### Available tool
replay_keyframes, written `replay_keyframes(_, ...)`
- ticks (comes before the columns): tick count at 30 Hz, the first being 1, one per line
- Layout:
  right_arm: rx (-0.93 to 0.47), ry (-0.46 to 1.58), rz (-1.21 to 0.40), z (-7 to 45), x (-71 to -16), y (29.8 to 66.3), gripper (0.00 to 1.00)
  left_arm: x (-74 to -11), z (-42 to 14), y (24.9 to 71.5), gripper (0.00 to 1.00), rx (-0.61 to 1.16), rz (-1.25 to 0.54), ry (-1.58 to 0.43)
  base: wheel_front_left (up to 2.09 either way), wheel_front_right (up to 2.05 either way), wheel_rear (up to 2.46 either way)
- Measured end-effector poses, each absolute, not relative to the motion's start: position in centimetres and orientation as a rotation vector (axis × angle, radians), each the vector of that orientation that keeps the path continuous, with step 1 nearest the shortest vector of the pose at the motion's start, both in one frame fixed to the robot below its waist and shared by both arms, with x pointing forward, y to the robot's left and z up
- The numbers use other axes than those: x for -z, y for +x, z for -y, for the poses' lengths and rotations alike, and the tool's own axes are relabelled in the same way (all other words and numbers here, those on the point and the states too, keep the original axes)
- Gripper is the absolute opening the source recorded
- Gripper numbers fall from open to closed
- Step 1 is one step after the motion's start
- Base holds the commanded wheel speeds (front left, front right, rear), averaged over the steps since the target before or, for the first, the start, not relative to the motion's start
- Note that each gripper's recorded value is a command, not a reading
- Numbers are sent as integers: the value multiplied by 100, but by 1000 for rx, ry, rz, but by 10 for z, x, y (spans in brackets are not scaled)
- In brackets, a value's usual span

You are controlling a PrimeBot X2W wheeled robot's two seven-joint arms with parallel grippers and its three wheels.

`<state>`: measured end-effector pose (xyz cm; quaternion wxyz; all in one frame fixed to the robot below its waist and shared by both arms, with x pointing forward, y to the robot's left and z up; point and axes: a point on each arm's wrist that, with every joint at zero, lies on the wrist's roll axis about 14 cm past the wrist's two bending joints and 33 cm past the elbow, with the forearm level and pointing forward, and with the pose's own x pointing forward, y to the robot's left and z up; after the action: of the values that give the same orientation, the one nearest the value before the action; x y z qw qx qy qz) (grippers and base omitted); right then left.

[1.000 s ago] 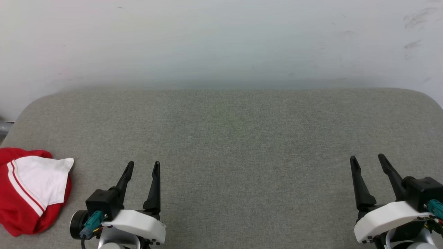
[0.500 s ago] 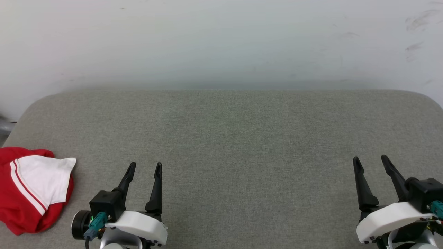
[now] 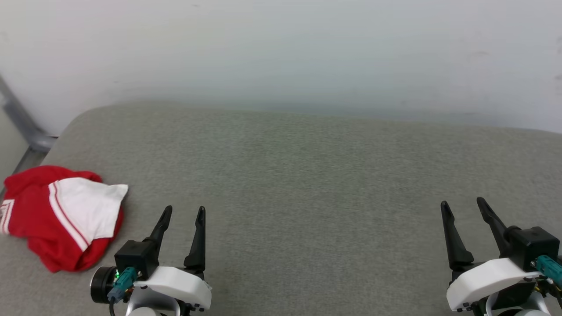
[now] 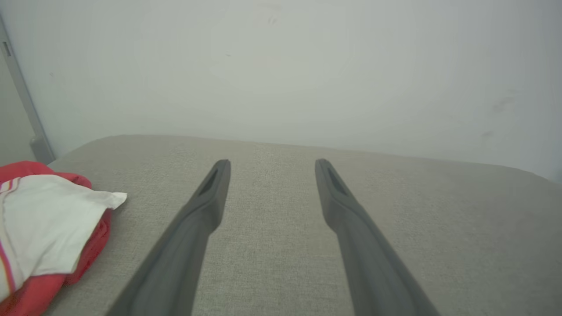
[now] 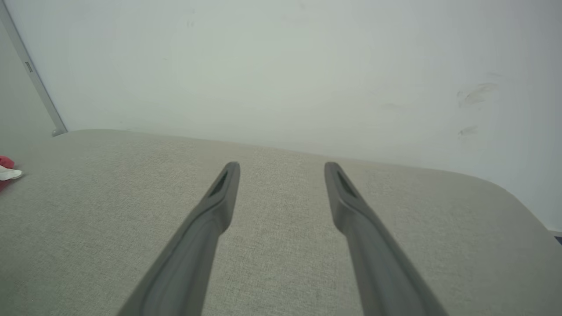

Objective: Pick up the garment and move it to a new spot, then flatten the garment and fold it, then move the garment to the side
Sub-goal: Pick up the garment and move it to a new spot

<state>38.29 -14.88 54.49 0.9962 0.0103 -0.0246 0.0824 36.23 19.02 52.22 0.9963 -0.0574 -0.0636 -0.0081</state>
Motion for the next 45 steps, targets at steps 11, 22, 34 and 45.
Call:
replay_keyframes(11, -346, 1, 46, 84, -547, 400, 100, -524, -247, 330, 100, -167, 143, -96, 0, 0, 0)
replay_keyframes(22, -537, 15, 55, 14, -548, 408, 100, -525, -303, 285, 100, -364, 149, -64, 0, 0, 0)
replay_keyframes(34, -681, 27, 52, -39, -546, 407, 100, -527, -339, 245, 100, -508, 155, -43, 0, 0, 0)
replay_keyframes(45, -706, 27, 46, -48, -544, 409, 100, -529, -345, 241, 100, -531, 161, -37, 0, 0, 0)
